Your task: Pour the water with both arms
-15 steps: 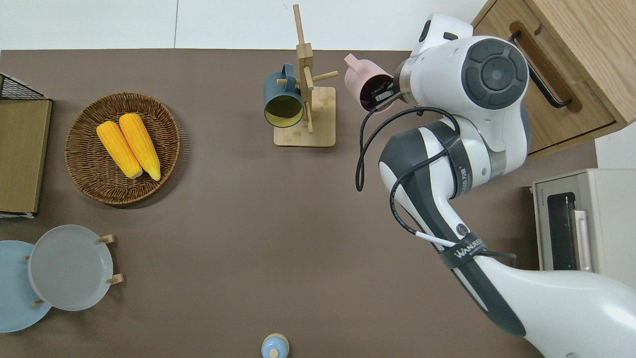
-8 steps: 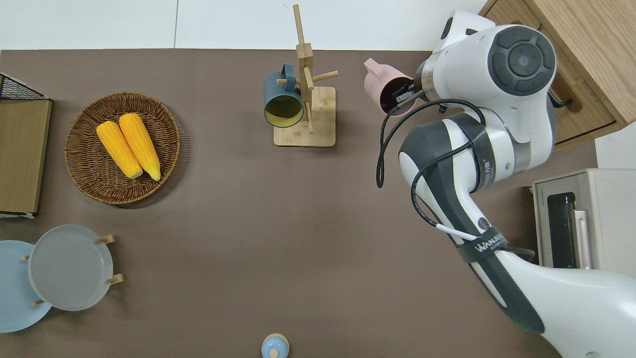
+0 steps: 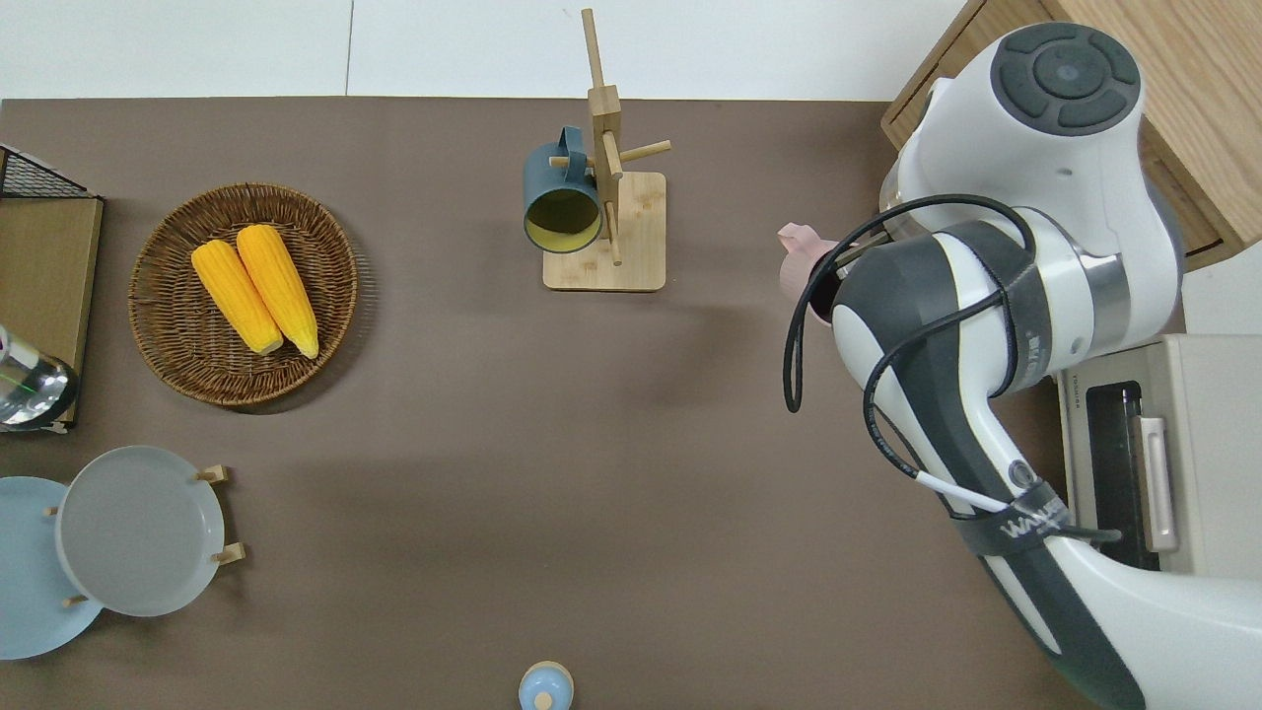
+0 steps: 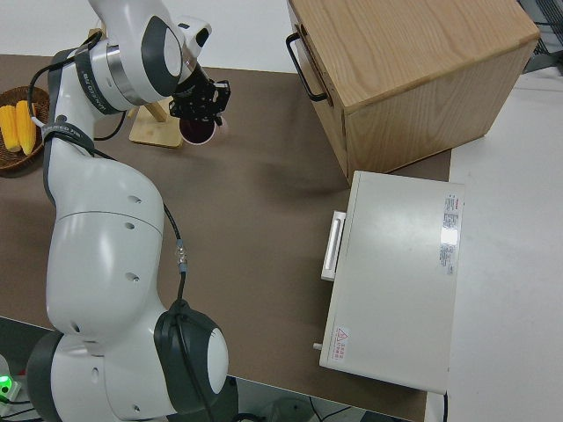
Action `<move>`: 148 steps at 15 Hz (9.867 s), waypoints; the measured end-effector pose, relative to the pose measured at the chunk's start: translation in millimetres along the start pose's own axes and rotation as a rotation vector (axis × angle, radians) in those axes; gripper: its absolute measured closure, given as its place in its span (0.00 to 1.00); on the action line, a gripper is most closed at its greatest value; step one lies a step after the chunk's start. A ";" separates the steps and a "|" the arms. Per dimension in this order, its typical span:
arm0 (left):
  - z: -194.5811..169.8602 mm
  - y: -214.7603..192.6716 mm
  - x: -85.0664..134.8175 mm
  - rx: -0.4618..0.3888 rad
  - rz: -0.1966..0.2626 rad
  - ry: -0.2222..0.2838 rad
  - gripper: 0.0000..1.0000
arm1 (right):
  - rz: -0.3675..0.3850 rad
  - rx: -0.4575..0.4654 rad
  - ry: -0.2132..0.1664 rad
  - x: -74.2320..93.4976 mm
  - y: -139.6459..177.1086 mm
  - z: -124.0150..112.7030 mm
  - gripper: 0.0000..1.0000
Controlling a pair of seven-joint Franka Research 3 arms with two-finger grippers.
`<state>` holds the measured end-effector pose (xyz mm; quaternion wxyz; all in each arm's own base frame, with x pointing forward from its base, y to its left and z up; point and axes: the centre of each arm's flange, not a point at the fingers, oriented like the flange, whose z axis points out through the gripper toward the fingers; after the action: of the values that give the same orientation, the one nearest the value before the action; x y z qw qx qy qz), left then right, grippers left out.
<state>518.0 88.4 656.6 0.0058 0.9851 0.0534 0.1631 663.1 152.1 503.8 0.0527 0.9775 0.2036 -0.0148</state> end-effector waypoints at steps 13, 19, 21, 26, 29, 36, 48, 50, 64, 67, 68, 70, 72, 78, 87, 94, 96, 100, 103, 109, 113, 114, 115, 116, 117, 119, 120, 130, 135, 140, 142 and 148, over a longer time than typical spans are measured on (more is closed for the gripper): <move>30.3 71.8 -82.2 -0.047 0.096 -0.107 0.37 | 0.481 0.209 -0.217 -8.9 -217.9 22.9 0.94; 39.0 72.3 -88.0 -0.064 0.089 -0.126 0.37 | 0.617 0.296 -0.268 -2.5 -308.8 54.6 0.94; 45.9 72.2 -91.4 -0.069 0.087 -0.141 0.37 | 0.664 0.327 -0.274 2.3 -333.9 71.6 0.94; 52.9 79.7 -95.8 -0.103 0.098 -0.157 0.37 | 0.758 0.370 -0.255 12.3 -376.4 107.6 0.94; 53.5 80.7 -96.2 -0.105 0.100 -0.159 0.37 | 0.764 0.380 -0.240 14.9 -385.8 116.8 0.94; 54.3 80.7 -96.6 -0.105 0.101 -0.160 0.37 | 0.768 0.385 -0.220 18.5 -387.2 116.8 0.03; 77.2 136.5 -118.7 -0.149 0.213 -0.223 0.37 | 0.719 0.288 -0.189 -23.5 -160.4 -36.0 0.00; 85.9 151.0 -128.0 -0.156 0.244 -0.246 0.37 | 0.677 0.255 -0.162 -35.5 -117.3 -43.6 0.00; 131.9 224.1 -187.0 -0.136 0.370 -0.324 0.37 | 0.431 0.137 -0.031 -125.7 81.9 -79.8 0.00; 143.2 227.7 -195.6 -0.129 0.378 -0.332 0.37 | 0.425 0.138 -0.039 -130.3 86.7 -80.7 0.00; 148.3 227.5 -198.2 -0.127 0.378 -0.341 0.37 | 0.425 0.138 -0.040 -130.4 86.6 -80.6 0.00; 159.2 227.7 -202.3 -0.123 0.379 -0.362 0.37 | 0.424 0.138 -0.038 -130.3 86.2 -81.5 0.00; 169.8 229.9 -204.1 -0.121 0.383 -0.382 0.37 | 0.424 0.137 -0.028 -130.3 86.2 -86.1 0.00; 196.0 235.3 -207.0 -0.119 0.389 -0.430 0.37 | 0.420 0.127 0.043 -133.6 84.1 -121.1 0.00; 202.2 246.4 -186.3 -0.126 0.397 -0.557 0.37 | 0.412 0.127 0.045 -132.3 80.2 -122.4 0.00; 214.9 248.9 -173.9 -0.107 0.410 -0.666 0.37 | 0.412 0.127 0.045 -132.3 80.2 -122.4 0.00; 218.3 248.8 -173.0 -0.098 0.413 -0.681 0.37 | 0.412 0.127 0.045 -132.3 80.2 -122.4 0.00; 222.2 248.9 -173.2 -0.093 0.412 -0.696 0.37 | 0.412 0.127 0.045 -132.3 80.2 -122.4 0.00; 221.3 249.2 -172.5 -0.092 0.413 -0.698 0.37 | 0.412 0.127 0.045 -132.3 80.2 -122.4 0.00; 213.6 250.6 -168.8 -0.088 0.408 -0.710 0.37 | 0.412 0.127 0.045 -132.3 80.2 -122.4 0.00; 196.8 252.9 -160.7 -0.084 0.407 -0.729 0.37 | 0.412 0.127 0.045 -132.3 80.2 -122.4 0.00; 194.7 253.1 -159.7 -0.083 0.407 -0.732 0.37 | 0.412 0.127 0.045 -132.3 80.2 -122.4 0.00; 193.9 253.1 -159.4 -0.082 0.406 -0.733 0.37 | 0.412 0.127 0.045 -132.3 80.2 -122.4 0.00; 193.9 253.0 -159.5 -0.081 0.405 -0.734 0.37 | 0.412 0.127 0.045 -132.3 80.2 -122.4 0.00; 194.0 252.9 -159.5 -0.081 0.405 -0.734 0.37 | 0.412 0.127 0.045 -132.3 80.2 -122.4 0.00; 194.0 252.9 -159.6 -0.080 0.404 -0.736 0.37 | 0.412 0.127 0.045 -132.3 80.2 -122.4 0.00; 194.0 252.8 -159.9 -0.080 0.404 -0.737 0.37 | 0.412 0.127 0.045 -132.3 80.2 -122.4 0.00; 194.1 252.1 -161.6 -0.077 0.404 -0.750 0.37 | 0.412 0.127 0.045 -132.3 80.2 -122.4 0.00; 194.4 252.1 -162.0 -0.077 0.404 -0.751 0.37 | 0.412 0.127 0.045 -132.3 80.2 -122.4 0.00; 194.4 252.1 -162.0 -0.077 0.404 -0.751 0.37 | 0.412 0.127 0.045 -132.3 80.2 -122.4 0.00; 194.4 252.1 -162.0 -0.077 0.405 -0.751 0.37 | 0.412 0.127 0.045 -132.3 80.2 -122.4 0.00; 194.8 251.9 -163.7 -0.079 0.403 -0.720 0.37 | 0.412 0.127 0.045 -132.3 80.2 -122.4 0.00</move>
<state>452.6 -178.4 426.9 0.0298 0.9691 -0.1523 -0.1920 574.8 39.8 639.9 -0.0116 0.9999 -0.0008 0.0053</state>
